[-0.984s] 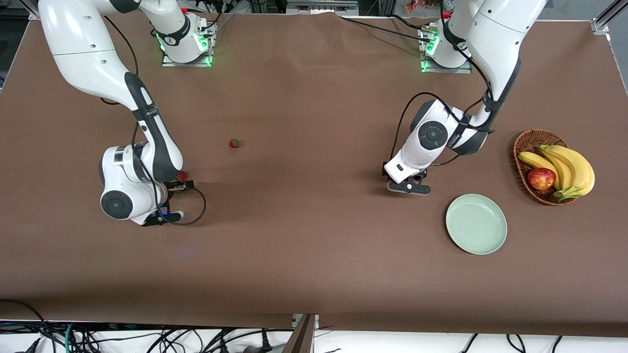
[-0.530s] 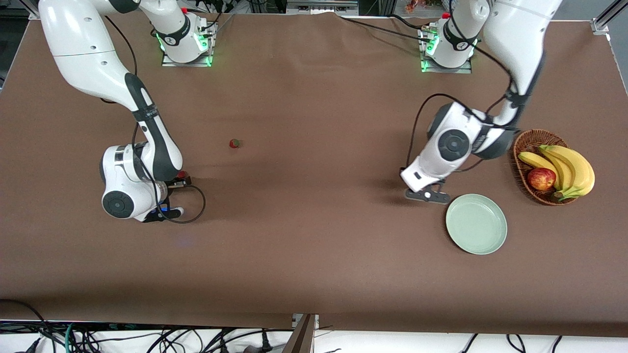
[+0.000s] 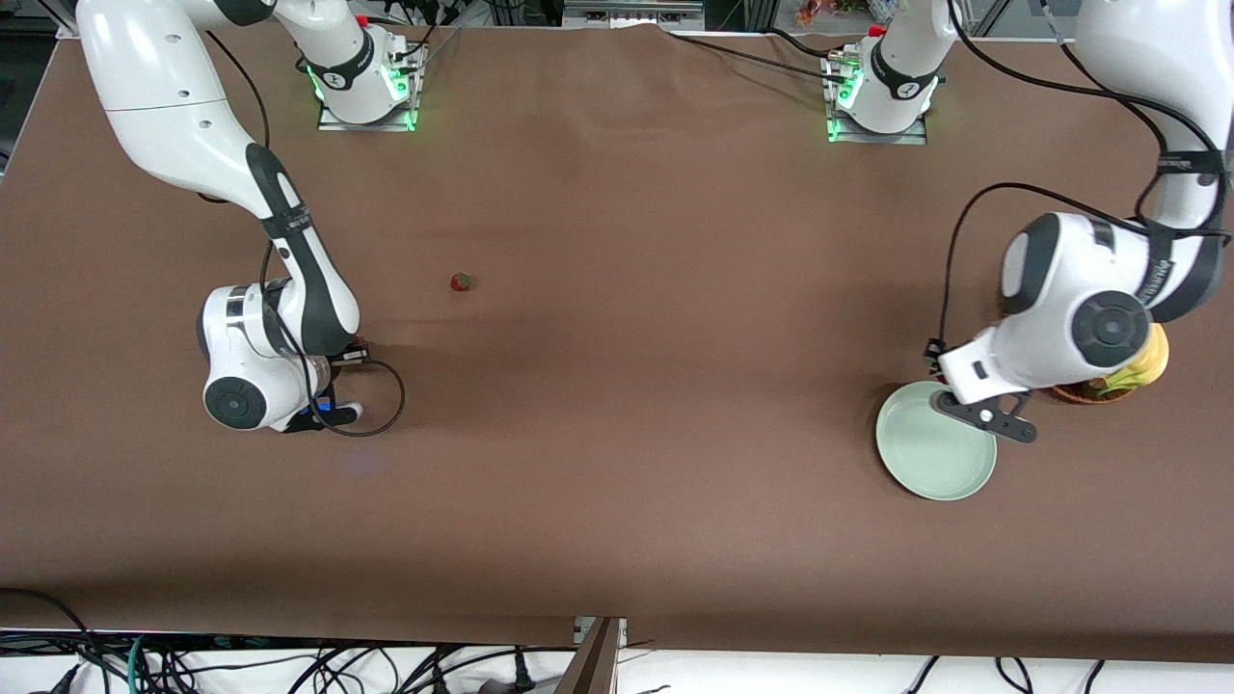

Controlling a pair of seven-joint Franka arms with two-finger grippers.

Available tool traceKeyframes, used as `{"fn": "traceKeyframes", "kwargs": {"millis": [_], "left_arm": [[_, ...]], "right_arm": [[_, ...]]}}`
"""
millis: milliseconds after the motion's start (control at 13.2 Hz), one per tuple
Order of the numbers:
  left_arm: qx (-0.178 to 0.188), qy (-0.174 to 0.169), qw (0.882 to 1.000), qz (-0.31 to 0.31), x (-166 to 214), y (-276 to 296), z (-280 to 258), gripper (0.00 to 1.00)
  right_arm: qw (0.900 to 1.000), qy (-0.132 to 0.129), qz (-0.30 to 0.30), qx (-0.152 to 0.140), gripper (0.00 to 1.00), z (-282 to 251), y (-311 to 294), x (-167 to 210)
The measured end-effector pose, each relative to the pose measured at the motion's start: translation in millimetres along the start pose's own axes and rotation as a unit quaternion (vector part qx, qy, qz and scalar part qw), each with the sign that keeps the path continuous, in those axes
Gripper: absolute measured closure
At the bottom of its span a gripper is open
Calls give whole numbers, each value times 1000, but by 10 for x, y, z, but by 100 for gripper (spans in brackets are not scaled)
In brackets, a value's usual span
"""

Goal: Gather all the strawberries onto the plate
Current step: 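Drop strawberry on plate with the left gripper while the right gripper lifts another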

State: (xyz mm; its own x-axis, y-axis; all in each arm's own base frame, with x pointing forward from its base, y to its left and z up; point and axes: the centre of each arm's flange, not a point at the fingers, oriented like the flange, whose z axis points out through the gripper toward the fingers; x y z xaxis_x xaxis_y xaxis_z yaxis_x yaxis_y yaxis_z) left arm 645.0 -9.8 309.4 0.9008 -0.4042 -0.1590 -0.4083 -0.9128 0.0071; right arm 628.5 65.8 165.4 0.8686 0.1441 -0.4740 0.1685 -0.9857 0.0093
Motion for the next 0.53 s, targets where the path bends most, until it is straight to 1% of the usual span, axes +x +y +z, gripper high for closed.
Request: {"fn": "traceKeyframes", "kwargs": {"millis": [227, 303, 454, 530], "left_arm": [[-12, 15, 999, 30, 101, -213, 543, 62], [-17, 15, 999, 35, 140, -217, 747, 62], [-24, 14, 999, 39, 173, -240, 1010, 62], [-26, 13, 999, 40, 179, -249, 1040, 62]], "right_arm": [[1000, 2, 1, 3, 67, -13, -9, 2], [1000, 9, 1, 7, 67, -68, -26, 14], [999, 40, -4, 22, 67, -470, -171, 54], [998, 57, -12, 39, 67, -744, -364, 58]]}}
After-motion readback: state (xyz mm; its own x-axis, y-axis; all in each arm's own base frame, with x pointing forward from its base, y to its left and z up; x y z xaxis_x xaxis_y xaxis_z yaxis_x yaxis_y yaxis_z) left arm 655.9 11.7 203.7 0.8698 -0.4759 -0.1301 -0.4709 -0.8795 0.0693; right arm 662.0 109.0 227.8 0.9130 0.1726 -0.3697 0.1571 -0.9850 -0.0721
